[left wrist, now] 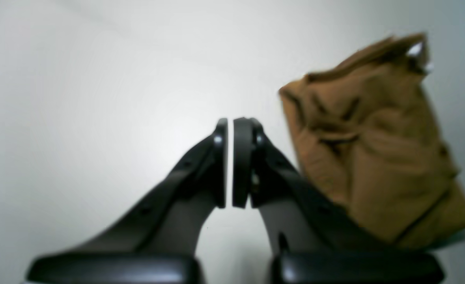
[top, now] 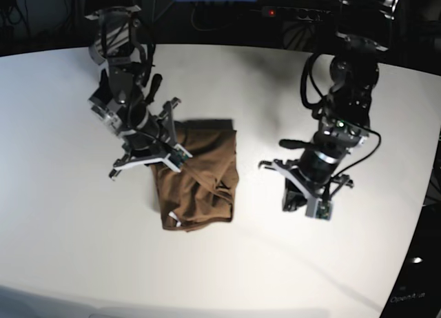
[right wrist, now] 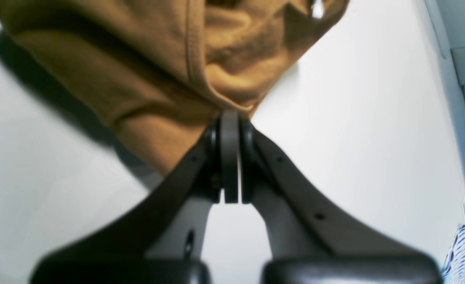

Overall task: Fold the T-shirt properly
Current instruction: 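Move both grippers to opposite sides of the brown bundle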

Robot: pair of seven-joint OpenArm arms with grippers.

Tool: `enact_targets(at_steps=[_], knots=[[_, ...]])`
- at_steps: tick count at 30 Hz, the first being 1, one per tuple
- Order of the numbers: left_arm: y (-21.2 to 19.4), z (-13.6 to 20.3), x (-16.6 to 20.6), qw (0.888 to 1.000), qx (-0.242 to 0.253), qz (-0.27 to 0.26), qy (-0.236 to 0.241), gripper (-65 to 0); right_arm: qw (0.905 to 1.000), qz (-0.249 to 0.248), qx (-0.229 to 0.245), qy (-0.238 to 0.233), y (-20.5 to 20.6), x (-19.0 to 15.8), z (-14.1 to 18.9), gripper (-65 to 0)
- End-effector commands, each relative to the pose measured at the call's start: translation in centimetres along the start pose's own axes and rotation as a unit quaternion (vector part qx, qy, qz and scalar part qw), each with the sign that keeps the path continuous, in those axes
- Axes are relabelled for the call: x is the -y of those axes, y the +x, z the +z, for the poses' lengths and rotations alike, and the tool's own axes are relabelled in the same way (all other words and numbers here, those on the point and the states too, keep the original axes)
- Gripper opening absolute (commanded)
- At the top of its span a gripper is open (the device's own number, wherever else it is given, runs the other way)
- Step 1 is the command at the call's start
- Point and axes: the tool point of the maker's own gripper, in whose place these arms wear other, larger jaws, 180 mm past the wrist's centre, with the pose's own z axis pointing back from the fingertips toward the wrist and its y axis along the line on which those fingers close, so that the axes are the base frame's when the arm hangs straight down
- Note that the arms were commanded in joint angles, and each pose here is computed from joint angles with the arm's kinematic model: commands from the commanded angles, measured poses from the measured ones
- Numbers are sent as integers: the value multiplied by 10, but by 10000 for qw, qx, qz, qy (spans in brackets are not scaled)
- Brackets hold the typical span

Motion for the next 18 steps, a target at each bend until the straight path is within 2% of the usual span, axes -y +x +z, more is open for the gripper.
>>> enact_targets(at_steps=[1, 7, 11, 14, 18], knots=[[19, 0, 0, 9996, 265, -18, 18, -627, 9999, -36, 120, -64, 5, 3, 3, -647], [32, -6, 15, 9993, 344, 133, -109, -627, 10000, -62, 76, 12, 0, -4, 4, -647], [35, -4, 30, 9988, 381, 32, -299, -627, 9999, -87, 107, 36, 1, -4, 4, -647], [41, -2, 37, 9982, 464, 9, -378, -627, 9991, -250, 281, 178, 6, -8, 3, -647], [45, 0, 39, 9978, 525, 12, -399, -627, 9986, -286, 155, 414, -5, -20, -9, -647]])
